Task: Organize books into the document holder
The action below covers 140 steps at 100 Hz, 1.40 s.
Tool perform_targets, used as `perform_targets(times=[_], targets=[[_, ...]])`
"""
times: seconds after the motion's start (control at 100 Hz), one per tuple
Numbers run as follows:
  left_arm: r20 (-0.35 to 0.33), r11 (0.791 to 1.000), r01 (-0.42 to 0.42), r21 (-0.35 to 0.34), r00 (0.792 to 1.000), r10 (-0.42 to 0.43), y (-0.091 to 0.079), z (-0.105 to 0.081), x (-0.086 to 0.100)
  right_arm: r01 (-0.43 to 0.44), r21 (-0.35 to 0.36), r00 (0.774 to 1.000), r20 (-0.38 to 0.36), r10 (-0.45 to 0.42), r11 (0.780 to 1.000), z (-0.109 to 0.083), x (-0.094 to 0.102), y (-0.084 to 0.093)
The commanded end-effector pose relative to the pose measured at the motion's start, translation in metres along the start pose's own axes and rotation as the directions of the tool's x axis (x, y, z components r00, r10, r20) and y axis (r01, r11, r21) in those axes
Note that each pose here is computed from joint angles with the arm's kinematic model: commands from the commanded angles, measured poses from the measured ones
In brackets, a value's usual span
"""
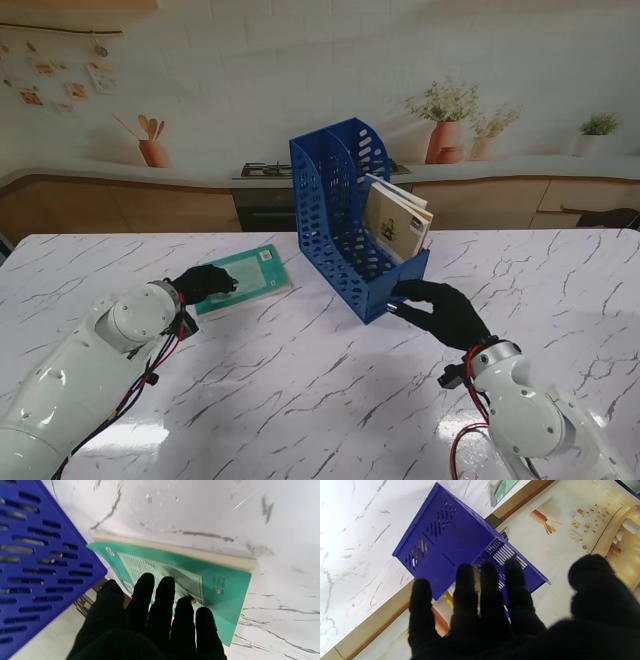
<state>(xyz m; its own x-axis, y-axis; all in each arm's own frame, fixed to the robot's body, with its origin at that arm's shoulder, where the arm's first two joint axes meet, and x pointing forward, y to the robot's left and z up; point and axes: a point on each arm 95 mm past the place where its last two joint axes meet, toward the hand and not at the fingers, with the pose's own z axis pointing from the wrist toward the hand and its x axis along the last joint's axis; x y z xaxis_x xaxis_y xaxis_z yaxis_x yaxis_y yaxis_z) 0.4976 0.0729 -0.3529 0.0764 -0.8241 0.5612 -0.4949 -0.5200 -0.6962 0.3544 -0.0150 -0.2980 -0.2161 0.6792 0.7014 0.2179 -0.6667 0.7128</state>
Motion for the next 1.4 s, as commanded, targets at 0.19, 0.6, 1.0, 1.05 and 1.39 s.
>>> perform_targets(times=[0.19,0.6,1.0,1.05,1.39], targets=[[0.003,0.967,-0.017,-0.253,1.0,0.019,0.038,-0.016,-0.003,-0.018,0.009,1.0,0.0,0.018,1.0,-0.003,-0.001,-0.004],[-0.095,0.913,0.016,-0.408,0.994,-0.059,0.096,-0.051,0.022,-0.031,0.026,1.0,0.004,0.031,0.999,-0.008,-0.005,-0.006],[-0.18,0.88,0.031,-0.474,0.975,-0.131,0.139,-0.105,0.047,-0.056,0.034,0.998,0.005,0.056,0.998,-0.011,-0.007,-0.008],[-0.192,0.879,0.038,-0.475,0.971,-0.146,0.142,-0.112,0.052,-0.057,0.033,0.998,0.003,0.057,0.998,-0.011,-0.008,-0.008],[-0.265,0.95,0.127,-0.285,0.942,-0.206,0.141,-0.143,0.076,-0.065,0.055,0.998,-0.002,0.065,0.996,-0.009,-0.01,-0.009]])
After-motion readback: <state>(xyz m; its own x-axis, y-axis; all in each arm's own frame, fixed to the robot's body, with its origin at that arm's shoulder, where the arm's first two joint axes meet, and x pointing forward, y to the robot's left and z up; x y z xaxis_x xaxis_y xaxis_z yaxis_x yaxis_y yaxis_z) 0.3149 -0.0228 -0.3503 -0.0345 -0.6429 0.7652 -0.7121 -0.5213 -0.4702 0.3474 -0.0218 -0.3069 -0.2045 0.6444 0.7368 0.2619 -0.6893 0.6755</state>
